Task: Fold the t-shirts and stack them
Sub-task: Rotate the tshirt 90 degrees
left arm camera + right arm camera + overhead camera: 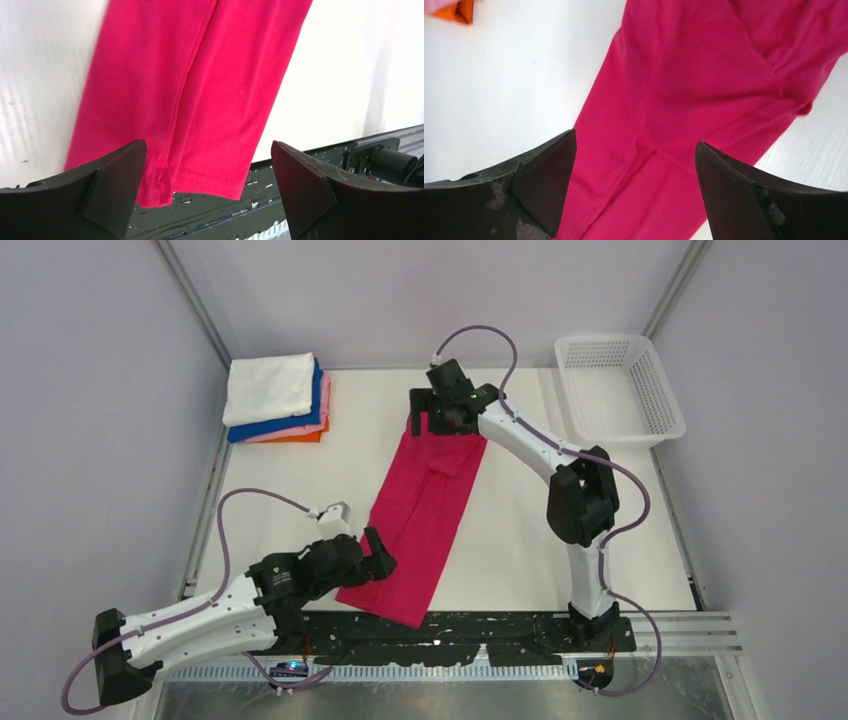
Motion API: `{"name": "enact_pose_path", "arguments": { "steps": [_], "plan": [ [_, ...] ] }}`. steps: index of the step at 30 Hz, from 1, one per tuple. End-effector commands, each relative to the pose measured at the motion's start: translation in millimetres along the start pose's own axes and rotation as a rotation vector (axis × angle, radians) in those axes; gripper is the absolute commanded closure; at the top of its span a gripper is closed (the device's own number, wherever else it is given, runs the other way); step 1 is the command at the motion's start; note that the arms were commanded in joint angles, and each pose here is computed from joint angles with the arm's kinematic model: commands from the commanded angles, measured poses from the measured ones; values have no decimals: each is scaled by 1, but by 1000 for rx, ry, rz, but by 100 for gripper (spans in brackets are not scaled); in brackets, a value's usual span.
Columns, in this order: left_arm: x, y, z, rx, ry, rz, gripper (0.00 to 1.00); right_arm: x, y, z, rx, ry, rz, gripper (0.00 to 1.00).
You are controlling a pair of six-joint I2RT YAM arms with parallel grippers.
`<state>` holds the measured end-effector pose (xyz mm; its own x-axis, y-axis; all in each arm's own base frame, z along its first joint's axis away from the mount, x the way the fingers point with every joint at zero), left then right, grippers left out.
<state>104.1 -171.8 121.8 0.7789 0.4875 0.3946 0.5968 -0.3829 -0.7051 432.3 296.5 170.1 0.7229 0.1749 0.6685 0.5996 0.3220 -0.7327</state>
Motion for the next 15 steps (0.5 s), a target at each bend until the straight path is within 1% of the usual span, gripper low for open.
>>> {"name": "enact_pose_path", "arguments": {
  "steps": [1, 6, 9, 12, 15],
  "plan": [
    [29, -10, 9, 3, 17, -161, 0, -53, -18, 21, -76, -83, 84, 5],
    [42, -13, 22, -16, -20, -255, 0, -98, -10, 44, -47, -78, 171, 5],
    [42, -11, 30, -7, -47, -265, 0, -114, 0, 49, -34, -53, 218, 5],
    [41, -8, 33, 8, -49, -263, 0, -119, 10, 48, -45, -47, 234, 5],
    [40, -4, 37, 35, -41, -262, 0, -125, 21, 36, -77, -31, 287, 5]
  ]
}}
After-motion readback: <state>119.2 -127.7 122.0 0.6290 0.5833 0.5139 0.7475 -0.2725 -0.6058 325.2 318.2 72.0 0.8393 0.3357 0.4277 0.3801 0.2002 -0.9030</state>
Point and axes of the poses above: each gripper's point midway between its finger pads, its own y axis out along the fingers, its own z axis along the line the jaws close on, x = y × z, the point moved 4 cm from there along -y, back along the fingers, and after that the axes turned 12 degrees about -y, right-handed, at the moved point
